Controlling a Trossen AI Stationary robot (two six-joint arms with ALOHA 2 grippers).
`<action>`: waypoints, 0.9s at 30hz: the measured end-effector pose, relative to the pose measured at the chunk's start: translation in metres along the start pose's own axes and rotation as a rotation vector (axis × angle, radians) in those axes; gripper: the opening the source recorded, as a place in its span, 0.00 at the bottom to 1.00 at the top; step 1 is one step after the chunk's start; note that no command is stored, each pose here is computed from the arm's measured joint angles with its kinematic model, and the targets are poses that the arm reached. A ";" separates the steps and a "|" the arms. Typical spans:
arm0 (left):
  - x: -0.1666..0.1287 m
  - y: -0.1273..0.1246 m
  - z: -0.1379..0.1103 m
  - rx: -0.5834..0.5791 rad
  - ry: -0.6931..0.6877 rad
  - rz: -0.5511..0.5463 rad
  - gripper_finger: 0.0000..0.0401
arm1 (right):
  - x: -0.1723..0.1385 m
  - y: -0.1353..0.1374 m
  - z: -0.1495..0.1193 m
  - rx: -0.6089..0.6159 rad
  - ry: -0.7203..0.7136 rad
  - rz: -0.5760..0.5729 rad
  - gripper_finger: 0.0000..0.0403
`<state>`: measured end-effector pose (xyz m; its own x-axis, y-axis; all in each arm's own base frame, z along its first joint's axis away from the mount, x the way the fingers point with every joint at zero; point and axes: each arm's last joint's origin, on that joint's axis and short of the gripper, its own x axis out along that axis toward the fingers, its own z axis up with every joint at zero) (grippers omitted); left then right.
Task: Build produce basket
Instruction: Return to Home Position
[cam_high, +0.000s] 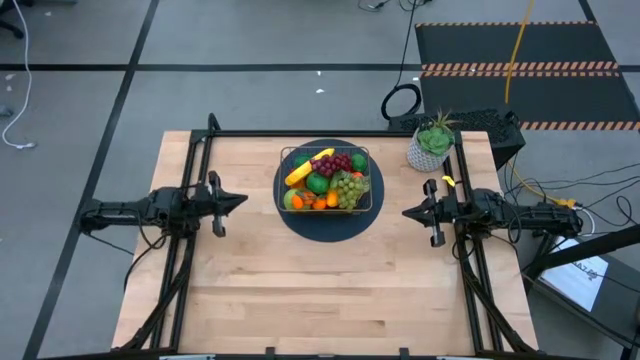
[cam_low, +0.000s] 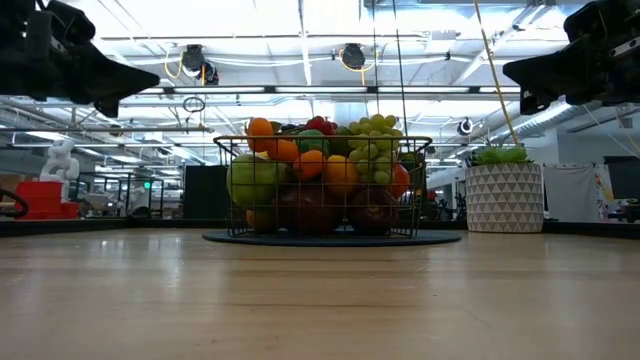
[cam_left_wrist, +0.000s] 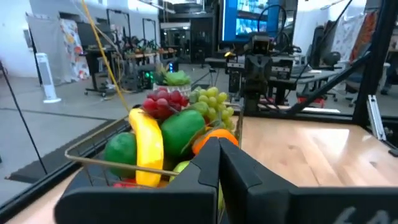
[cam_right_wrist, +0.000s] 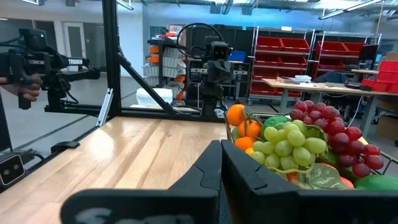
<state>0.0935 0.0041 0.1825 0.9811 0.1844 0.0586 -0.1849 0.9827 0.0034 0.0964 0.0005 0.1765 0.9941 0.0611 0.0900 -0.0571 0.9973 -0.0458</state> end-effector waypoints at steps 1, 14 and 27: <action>0.000 0.000 -0.001 -0.006 0.004 -0.002 0.01 | 0.000 0.000 0.000 0.000 -0.001 0.000 0.00; 0.000 -0.002 -0.010 -0.022 0.091 -0.097 0.01 | 0.000 0.000 0.000 0.000 0.002 0.000 0.00; 0.003 -0.003 -0.009 0.026 -0.026 -0.104 0.01 | 0.000 0.000 0.000 0.001 0.002 -0.001 0.00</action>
<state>0.0969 0.0022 0.1739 0.9933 0.0807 0.0827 -0.0839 0.9958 0.0363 0.0964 0.0005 0.1763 0.9943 0.0604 0.0876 -0.0566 0.9974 -0.0452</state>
